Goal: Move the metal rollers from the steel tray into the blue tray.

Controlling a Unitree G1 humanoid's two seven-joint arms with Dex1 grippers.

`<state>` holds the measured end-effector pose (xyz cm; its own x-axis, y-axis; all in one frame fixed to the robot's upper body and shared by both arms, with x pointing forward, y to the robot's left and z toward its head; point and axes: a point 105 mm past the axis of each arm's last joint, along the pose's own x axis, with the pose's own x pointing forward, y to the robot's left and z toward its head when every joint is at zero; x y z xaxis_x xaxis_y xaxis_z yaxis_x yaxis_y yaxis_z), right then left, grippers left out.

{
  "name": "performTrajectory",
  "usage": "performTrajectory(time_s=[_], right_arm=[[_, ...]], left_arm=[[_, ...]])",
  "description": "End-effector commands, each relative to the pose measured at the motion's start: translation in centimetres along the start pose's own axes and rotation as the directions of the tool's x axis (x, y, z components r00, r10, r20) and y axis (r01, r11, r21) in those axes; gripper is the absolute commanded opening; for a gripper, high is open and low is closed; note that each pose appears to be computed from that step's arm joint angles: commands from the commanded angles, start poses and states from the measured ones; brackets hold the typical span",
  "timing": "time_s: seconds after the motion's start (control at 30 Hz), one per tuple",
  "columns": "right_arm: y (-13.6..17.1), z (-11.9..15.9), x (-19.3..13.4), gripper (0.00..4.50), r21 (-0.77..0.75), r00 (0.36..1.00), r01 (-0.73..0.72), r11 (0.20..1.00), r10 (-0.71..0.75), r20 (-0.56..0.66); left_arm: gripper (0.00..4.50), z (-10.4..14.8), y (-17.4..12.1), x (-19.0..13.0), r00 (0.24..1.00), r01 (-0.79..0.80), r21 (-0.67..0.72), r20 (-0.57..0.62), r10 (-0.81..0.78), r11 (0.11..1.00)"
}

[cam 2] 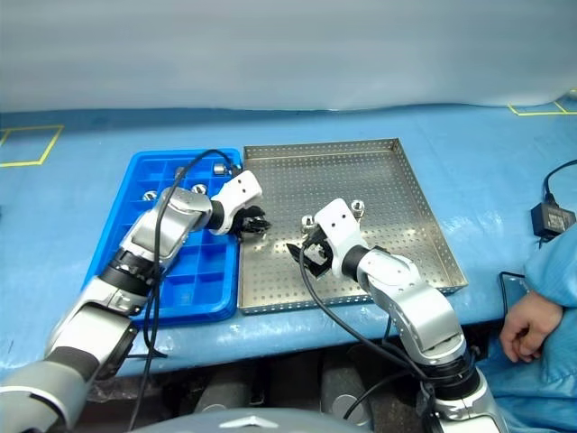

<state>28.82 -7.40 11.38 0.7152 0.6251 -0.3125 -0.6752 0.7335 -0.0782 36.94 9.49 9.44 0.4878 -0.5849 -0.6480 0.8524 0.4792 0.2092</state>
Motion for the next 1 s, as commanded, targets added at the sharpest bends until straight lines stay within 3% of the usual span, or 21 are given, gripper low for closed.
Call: performTrajectory(time_s=[0.03, 0.4, 0.77, 0.8, 1.0], right_arm=[[-0.1, 1.1, -0.1, 4.41, -0.018, 0.999, 0.008, 1.0, -0.007, 0.043], [0.2, 1.1, 0.0, 4.41, -0.017, 0.999, -0.005, 1.0, 0.006, 0.04], [0.4, 1.2, 0.0, 4.41, -0.024, 0.999, -0.009, 1.0, 0.01, 0.043], [0.4, 1.2, 0.0, 4.41, -0.025, 0.999, -0.011, 1.0, 0.012, 0.042], [0.5, 1.3, 0.1, 4.41, -0.031, 0.999, -0.022, 0.999, 0.023, 0.042]], left_arm=[[2.24, 0.6, 0.9, -0.8, 0.999, -0.032, 0.065, -0.03, 0.034, 0.997], [2.24, -2.6, 0.7, 0.6, 0.964, 0.054, 0.225, -0.266, 0.008, 0.973], [2.24, -1.1, 0.0, 2.7, 0.974, 0.061, 0.222, -0.228, -0.009, 0.973], [1.86, -0.9, 0.0, 2.7, 0.975, 0.058, 0.219, -0.221, -0.008, 0.974], [1.86, -0.6, 0.0, 2.5, 0.981, 0.053, 0.207, -0.195, -0.012, 0.977]])
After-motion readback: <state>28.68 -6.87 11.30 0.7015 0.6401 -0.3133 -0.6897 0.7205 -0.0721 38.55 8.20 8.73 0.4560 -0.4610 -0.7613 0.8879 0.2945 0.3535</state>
